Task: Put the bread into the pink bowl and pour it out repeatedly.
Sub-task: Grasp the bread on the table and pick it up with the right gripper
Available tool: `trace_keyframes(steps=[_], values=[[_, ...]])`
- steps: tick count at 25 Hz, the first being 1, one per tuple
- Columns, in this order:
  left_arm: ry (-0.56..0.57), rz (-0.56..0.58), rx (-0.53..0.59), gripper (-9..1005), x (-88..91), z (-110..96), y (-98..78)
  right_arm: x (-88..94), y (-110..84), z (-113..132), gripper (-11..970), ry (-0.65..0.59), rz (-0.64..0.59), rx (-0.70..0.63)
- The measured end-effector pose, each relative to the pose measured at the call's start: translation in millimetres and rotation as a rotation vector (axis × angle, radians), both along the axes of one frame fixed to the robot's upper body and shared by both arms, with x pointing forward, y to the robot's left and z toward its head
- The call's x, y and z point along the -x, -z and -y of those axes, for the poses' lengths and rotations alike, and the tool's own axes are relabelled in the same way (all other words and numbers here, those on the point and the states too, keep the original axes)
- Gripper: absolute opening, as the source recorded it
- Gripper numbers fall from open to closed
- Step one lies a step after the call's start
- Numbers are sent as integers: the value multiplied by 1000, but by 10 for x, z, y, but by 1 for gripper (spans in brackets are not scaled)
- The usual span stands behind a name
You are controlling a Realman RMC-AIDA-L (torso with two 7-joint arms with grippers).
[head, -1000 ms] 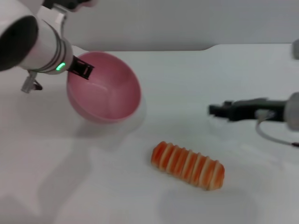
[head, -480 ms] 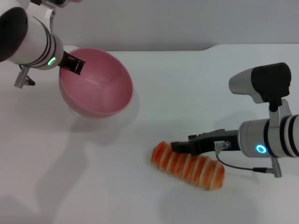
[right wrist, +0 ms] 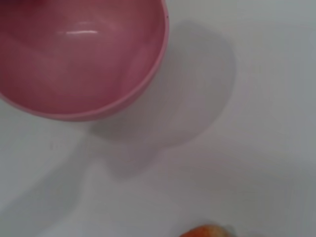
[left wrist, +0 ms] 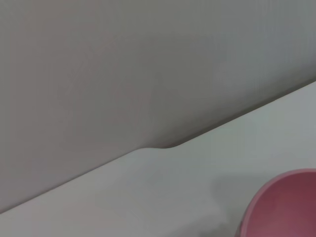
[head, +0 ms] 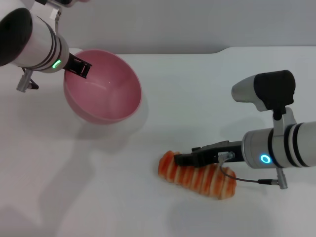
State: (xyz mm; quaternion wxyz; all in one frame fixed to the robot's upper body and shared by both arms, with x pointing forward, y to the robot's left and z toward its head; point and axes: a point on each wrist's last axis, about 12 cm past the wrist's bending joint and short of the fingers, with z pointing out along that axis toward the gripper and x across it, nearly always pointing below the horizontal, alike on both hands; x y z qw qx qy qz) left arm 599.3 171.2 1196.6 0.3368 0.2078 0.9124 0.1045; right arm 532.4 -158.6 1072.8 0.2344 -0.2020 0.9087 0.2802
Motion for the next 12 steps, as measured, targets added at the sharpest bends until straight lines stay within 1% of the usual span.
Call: trace_keyframes(steps=[4, 8, 12], values=[[6, 2, -4, 85, 0, 5, -9, -10, 43, -21, 598, -5, -11, 9], [8, 5, -6, 85, 0, 6, -16, -38, 130, -28, 598, -9, -46, 34], [8, 5, -9, 86, 1, 0, -19, -32, 165, -38, 598, -22, -37, 51]])
